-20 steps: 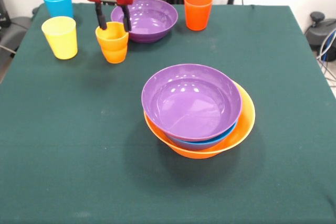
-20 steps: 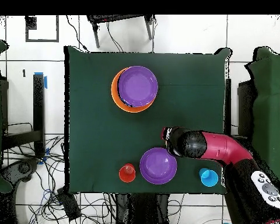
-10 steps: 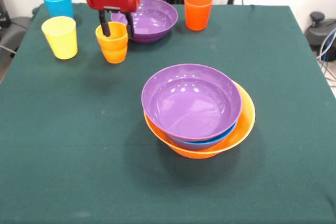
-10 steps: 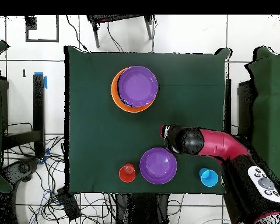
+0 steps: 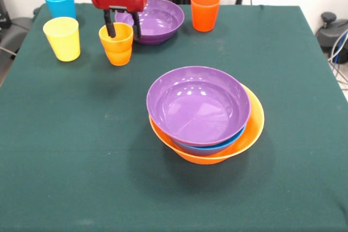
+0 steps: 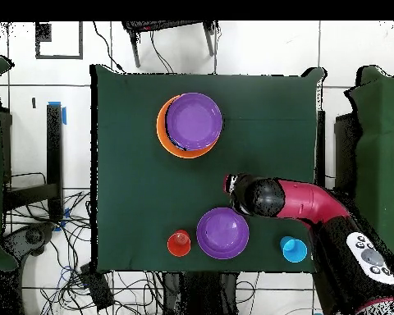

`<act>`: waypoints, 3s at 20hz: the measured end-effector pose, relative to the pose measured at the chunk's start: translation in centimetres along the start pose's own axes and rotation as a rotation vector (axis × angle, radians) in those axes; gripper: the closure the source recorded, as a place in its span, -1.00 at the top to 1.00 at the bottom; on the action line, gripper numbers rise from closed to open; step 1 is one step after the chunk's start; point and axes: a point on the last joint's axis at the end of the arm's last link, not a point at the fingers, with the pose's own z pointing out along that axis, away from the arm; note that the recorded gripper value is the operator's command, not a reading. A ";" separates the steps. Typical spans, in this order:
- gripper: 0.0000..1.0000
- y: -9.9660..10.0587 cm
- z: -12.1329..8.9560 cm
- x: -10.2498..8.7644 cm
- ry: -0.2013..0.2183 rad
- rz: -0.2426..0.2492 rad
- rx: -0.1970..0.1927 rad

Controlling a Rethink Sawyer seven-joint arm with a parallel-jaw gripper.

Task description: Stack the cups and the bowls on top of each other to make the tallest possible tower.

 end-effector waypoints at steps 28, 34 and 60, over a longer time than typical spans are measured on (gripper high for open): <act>1.00 0.9 7.1 1.7 0.096 0.017 -0.060; 1.00 -0.4 3.1 0.4 0.038 0.016 -0.022; 1.00 2.0 -0.7 -1.2 -0.027 -0.047 0.020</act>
